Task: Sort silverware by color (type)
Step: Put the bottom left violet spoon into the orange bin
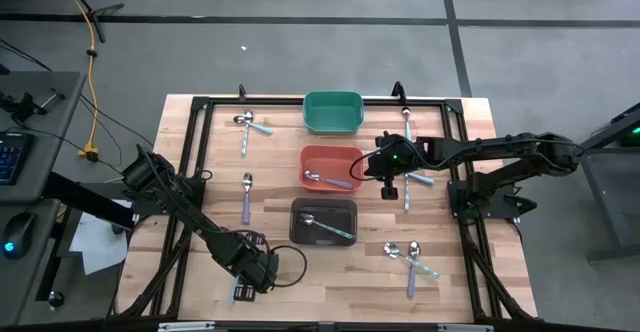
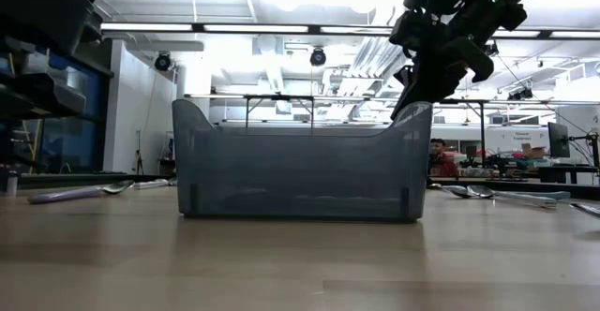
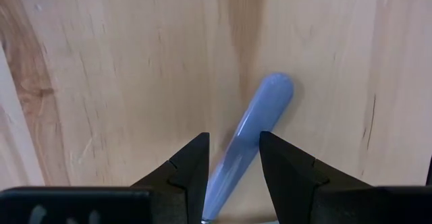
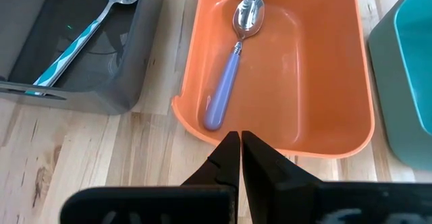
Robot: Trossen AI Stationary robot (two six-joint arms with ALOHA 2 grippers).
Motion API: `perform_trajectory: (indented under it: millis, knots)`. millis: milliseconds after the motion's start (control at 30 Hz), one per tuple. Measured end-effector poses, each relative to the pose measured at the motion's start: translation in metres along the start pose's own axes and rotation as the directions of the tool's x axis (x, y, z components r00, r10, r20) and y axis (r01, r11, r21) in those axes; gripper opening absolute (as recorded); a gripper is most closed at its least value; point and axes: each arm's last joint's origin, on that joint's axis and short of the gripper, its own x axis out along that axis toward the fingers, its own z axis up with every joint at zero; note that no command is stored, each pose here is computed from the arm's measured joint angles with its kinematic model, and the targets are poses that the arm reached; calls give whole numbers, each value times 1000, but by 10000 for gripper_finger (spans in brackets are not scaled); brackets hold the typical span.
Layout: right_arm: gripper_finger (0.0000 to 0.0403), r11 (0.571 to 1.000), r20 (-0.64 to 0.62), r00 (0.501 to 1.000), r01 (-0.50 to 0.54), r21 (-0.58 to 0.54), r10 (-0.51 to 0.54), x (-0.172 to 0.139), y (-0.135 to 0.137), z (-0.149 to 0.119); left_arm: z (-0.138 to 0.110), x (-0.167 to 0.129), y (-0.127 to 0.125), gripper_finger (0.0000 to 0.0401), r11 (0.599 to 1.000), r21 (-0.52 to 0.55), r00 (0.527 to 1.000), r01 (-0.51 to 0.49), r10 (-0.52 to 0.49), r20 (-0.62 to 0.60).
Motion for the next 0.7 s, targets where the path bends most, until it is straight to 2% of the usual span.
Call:
perform_trajectory:
  millis: [700]
  knots:
    - [0,1000,-7,1000,-2,0,2,0,0,-1,1,0,-2,124,997,72,1000,10,-11,17]
